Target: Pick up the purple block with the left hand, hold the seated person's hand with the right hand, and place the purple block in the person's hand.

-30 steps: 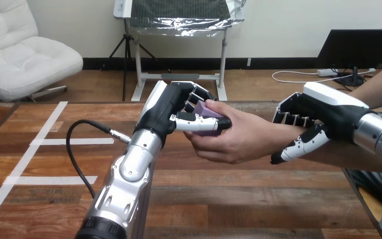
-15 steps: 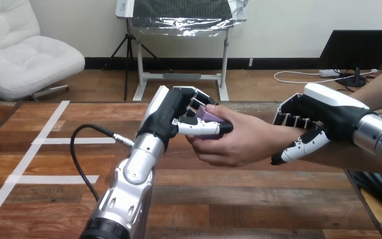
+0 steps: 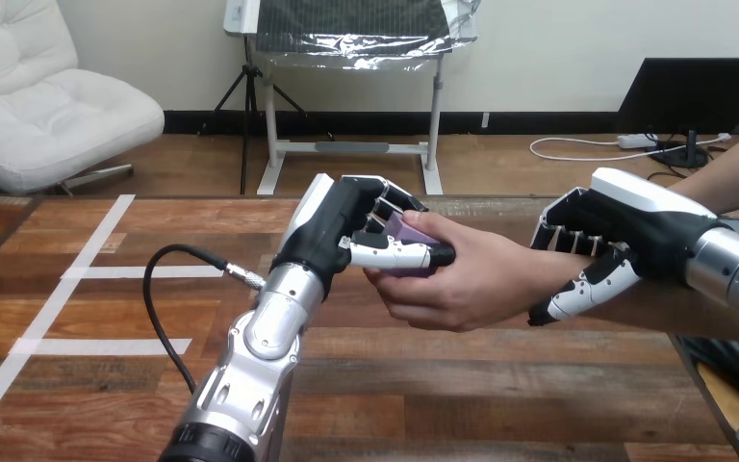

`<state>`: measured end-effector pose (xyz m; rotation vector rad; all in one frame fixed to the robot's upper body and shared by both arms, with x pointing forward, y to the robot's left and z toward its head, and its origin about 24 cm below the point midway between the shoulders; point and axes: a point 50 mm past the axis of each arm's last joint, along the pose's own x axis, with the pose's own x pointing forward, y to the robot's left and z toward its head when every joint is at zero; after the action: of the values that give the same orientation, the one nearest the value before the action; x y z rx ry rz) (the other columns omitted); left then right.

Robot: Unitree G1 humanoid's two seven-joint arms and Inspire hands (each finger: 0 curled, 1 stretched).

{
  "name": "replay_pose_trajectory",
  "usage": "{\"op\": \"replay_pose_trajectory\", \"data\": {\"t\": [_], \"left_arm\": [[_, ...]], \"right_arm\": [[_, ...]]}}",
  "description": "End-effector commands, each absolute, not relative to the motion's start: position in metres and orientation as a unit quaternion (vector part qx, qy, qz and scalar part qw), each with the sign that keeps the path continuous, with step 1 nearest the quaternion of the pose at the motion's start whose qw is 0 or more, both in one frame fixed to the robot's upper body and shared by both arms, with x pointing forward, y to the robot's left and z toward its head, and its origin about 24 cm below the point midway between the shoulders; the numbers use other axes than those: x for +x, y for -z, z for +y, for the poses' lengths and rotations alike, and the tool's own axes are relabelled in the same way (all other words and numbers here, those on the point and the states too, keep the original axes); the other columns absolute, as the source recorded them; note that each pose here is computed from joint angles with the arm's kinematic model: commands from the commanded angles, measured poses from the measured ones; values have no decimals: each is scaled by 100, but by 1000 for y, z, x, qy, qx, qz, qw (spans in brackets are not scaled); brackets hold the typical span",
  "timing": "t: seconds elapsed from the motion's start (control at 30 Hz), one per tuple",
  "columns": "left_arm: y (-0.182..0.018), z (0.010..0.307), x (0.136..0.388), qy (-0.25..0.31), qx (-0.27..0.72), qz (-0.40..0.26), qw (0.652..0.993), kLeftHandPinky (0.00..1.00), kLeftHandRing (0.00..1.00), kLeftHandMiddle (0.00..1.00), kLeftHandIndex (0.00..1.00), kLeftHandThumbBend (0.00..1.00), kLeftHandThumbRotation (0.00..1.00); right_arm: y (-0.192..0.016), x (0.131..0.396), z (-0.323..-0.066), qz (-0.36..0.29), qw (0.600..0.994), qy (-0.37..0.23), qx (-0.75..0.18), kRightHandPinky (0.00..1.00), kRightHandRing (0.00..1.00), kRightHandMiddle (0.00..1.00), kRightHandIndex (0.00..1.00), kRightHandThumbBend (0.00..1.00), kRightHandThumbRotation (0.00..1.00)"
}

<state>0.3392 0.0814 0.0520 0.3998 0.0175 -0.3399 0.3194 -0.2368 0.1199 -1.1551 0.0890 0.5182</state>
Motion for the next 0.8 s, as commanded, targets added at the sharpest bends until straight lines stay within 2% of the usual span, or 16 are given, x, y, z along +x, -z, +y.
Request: {"op": "replay_pose_trajectory", "data": {"t": [0.0, 0.37, 0.47, 0.53, 0.77], "left_arm": [[-74, 40, 340, 234, 203, -45, 950, 33, 40, 43, 46, 66, 0], [-73, 44, 339, 232, 204, -36, 950, 33, 41, 45, 48, 66, 0], [-74, 45, 338, 234, 207, -30, 949, 36, 45, 49, 51, 68, 5], [-75, 46, 337, 236, 210, -28, 948, 41, 51, 54, 55, 72, 18], [-79, 52, 334, 240, 198, -17, 950, 52, 63, 65, 67, 81, 43]], "right_arm": [[-124, 319, -235, 27, 816, -241, -525, 32, 38, 44, 50, 80, 19], [-122, 318, -236, 31, 815, -240, -526, 34, 41, 46, 51, 80, 19], [-122, 317, -237, 33, 815, -242, -525, 35, 41, 47, 51, 80, 20], [-122, 317, -237, 34, 815, -243, -525, 36, 42, 47, 52, 80, 22], [-122, 316, -237, 47, 813, -258, -519, 42, 49, 54, 57, 82, 29]]}}
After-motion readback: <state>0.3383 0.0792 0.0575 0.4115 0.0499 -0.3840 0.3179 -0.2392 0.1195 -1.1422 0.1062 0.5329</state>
